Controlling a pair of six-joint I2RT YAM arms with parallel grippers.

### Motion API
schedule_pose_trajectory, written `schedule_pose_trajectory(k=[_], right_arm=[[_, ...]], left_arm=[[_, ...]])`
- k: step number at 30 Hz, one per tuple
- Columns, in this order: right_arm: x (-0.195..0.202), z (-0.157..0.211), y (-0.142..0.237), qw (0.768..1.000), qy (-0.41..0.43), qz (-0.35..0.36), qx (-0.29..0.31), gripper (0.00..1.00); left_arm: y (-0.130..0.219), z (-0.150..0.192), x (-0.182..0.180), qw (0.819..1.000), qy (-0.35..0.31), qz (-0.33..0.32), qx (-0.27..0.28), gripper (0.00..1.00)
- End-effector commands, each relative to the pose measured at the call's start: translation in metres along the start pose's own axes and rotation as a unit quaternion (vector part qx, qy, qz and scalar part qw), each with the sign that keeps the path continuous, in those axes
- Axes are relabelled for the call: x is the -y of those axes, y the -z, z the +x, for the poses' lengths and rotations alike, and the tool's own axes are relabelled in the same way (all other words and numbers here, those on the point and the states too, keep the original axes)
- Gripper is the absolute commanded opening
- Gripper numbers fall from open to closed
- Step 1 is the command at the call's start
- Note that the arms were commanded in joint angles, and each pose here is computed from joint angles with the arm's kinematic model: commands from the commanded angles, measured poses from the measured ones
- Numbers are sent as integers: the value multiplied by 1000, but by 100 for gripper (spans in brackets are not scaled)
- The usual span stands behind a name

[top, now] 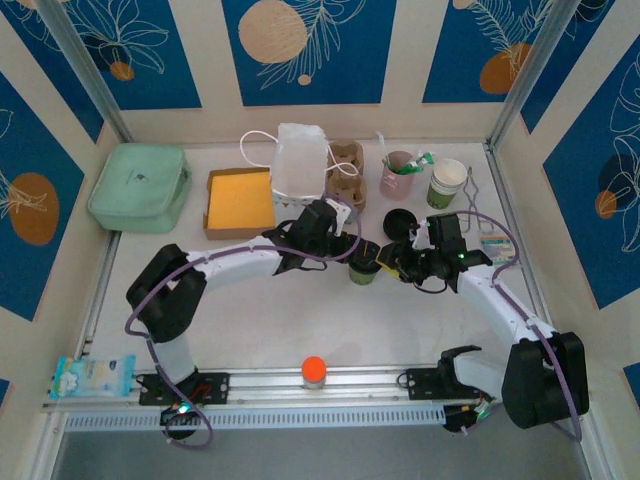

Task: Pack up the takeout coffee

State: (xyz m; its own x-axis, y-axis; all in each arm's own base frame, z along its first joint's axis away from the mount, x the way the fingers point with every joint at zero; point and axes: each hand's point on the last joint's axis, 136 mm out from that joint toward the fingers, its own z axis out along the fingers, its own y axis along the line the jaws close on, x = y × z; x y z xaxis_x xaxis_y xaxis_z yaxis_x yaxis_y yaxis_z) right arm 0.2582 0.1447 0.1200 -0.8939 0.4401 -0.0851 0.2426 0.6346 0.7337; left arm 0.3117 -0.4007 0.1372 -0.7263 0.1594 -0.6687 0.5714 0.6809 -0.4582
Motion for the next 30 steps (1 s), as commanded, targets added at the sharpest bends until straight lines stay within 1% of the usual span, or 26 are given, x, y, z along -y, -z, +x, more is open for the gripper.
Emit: schedule_pose_trajectory(k=[1,16,20,25,30], right_arm=[[37,12,-6,997,-48,62,-16,35],[25,6,-1,998,-29,57,-9,35],[32,6,-3,997,-37,73,-8,35],[53,12,-7,993,-59,103,-11,35],[54,14,-7,993,-63,99,-10,34]], left_arm=[[-13,45,-30,997,21,-38,-66,49],[-10,82,-52,993,42,-64,-91,48],[-10,90,-54,992,46,-64,-95,47],[-9,95,-54,992,49,-63,-99,47],[-7,91,-49,993,43,-61,-95,47]])
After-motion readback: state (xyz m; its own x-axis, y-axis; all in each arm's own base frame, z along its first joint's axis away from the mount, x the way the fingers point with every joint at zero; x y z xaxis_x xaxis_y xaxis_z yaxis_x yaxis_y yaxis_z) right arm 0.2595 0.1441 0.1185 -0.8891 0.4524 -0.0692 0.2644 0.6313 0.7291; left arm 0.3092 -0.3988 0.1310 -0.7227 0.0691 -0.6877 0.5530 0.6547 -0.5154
